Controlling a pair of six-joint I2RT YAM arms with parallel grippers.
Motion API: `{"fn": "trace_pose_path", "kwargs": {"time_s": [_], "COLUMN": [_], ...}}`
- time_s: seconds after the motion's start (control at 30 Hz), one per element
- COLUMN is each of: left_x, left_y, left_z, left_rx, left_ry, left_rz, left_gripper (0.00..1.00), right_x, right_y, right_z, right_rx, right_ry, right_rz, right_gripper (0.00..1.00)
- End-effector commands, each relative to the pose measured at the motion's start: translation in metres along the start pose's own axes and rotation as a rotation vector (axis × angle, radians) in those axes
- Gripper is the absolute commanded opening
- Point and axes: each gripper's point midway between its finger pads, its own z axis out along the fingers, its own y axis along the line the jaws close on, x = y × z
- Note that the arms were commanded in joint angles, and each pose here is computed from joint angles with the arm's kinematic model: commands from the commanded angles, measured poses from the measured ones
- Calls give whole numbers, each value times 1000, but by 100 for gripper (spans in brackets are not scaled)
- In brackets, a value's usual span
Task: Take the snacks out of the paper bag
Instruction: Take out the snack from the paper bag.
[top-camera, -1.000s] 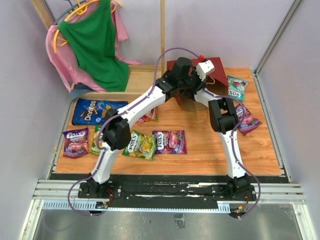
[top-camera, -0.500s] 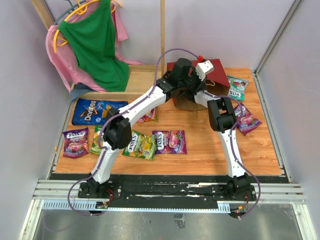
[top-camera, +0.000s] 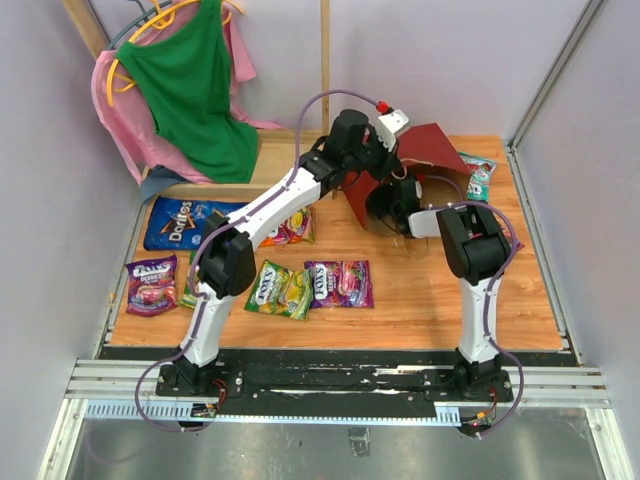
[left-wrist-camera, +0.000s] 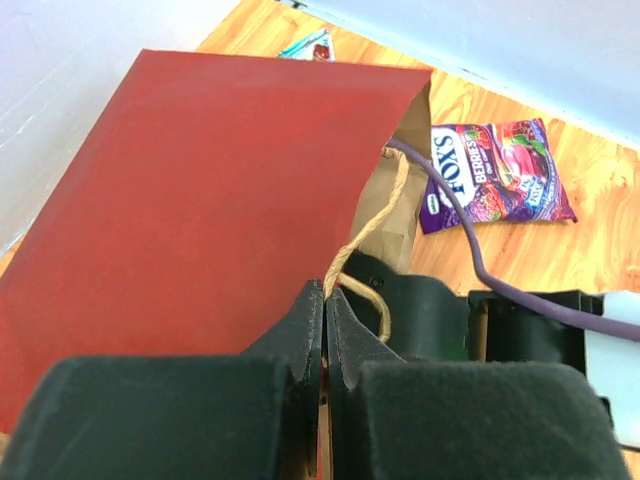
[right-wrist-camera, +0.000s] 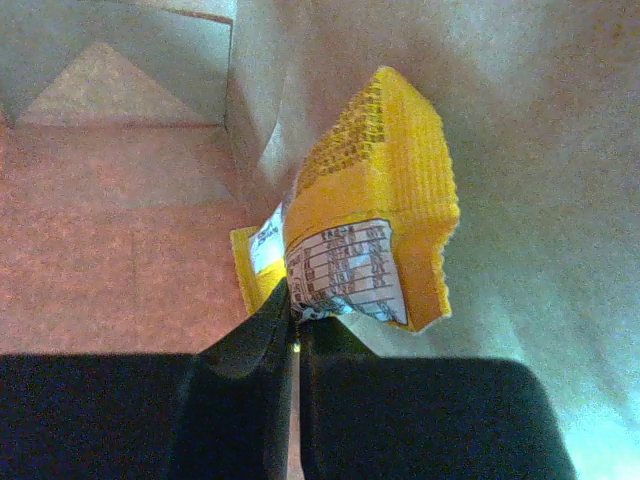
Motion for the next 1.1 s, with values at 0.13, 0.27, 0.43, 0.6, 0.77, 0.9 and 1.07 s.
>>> {"fn": "trace_pose_path", "kwargs": {"time_s": [0.13, 0.27, 0.43, 0.6, 0.77, 0.9, 1.07], "left_x": [-29, -23, -21, -20, -18, -14, -9], "left_y": [5, 19, 28, 33, 36, 38, 33], "left_z": [-27, -29, -31, -34, -41, -44, -48], "left_rx": [-67, -138, -180, -173, -173, -183, -171], "left_ry": [-53, -31, -21, -36, -43, -48, -49], "left_rz": [25, 50, 67, 52, 44, 34, 16], "left_gripper": [0, 1, 0, 1, 1, 1, 0], "right_x": [8, 11, 12, 7, 4, 7, 22], "right_y": [18, 14, -7, -11, -37, -82, -140], "right_z": [-43, -81, -138, -191, -247, -288, -332], "right_rx": [-65, -40, 39, 64, 118, 208, 330], "right_ry": [52, 47, 30, 13, 17, 3, -13], "right_rz": [-134, -208, -292, -353, -369, -356, -299], "right_gripper": [1, 1, 1, 1, 1, 1, 1]}}
